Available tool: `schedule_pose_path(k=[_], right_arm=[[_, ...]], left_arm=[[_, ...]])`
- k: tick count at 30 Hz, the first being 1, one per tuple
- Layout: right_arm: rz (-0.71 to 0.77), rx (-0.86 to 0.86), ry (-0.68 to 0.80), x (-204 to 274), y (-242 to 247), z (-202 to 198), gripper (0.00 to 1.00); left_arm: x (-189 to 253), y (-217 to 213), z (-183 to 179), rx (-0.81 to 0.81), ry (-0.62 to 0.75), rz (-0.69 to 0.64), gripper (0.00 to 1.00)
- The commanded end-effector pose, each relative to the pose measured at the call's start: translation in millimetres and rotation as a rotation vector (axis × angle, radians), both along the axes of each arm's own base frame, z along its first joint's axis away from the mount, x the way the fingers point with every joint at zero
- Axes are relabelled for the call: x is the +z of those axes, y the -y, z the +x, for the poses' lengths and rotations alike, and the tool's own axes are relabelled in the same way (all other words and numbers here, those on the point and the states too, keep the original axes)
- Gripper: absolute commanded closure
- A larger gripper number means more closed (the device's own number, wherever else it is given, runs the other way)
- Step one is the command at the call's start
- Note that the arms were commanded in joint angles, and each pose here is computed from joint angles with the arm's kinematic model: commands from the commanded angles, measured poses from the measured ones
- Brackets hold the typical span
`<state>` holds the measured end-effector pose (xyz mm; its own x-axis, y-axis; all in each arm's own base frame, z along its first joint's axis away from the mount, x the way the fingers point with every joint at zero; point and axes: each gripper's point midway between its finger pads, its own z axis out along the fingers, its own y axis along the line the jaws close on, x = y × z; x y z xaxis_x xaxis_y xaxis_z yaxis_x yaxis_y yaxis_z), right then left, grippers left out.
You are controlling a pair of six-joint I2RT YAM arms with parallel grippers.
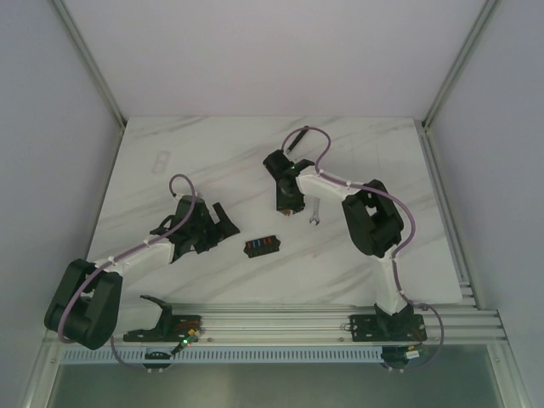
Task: Snap on the fuse box
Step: Pick up the fuse from the center of the board.
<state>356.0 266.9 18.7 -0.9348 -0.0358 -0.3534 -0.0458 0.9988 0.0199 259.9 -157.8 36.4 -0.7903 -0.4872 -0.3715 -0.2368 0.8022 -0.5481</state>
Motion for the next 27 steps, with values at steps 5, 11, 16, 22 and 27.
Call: schedule_pose_path(k=[5, 11, 16, 22, 27], right_arm=[[-0.01, 0.003, -0.037, -15, -4, -1, 0.61], [-0.007, 0.007, -0.029, -15, -6, 2, 0.61], [-0.02, 0.005, -0.046, -19, -3, -3, 0.63], [-0.026, 0.019, -0.044, -20, -6, -3, 0.68], [-0.019, 0.037, -0.043, -20, -11, -3, 0.74]], left_arm=[[4, 8, 1, -0.032, 0.006, -0.009, 0.01], [4, 11, 1, -0.038, 0.005, -0.011, 0.01], [4, 13, 1, -0.043, 0.004, -0.01, 0.01], [6, 17, 2, -0.051, 0.01, -0.013, 0.01], [9, 22, 2, -0.063, 0.025, -0.013, 0.02]])
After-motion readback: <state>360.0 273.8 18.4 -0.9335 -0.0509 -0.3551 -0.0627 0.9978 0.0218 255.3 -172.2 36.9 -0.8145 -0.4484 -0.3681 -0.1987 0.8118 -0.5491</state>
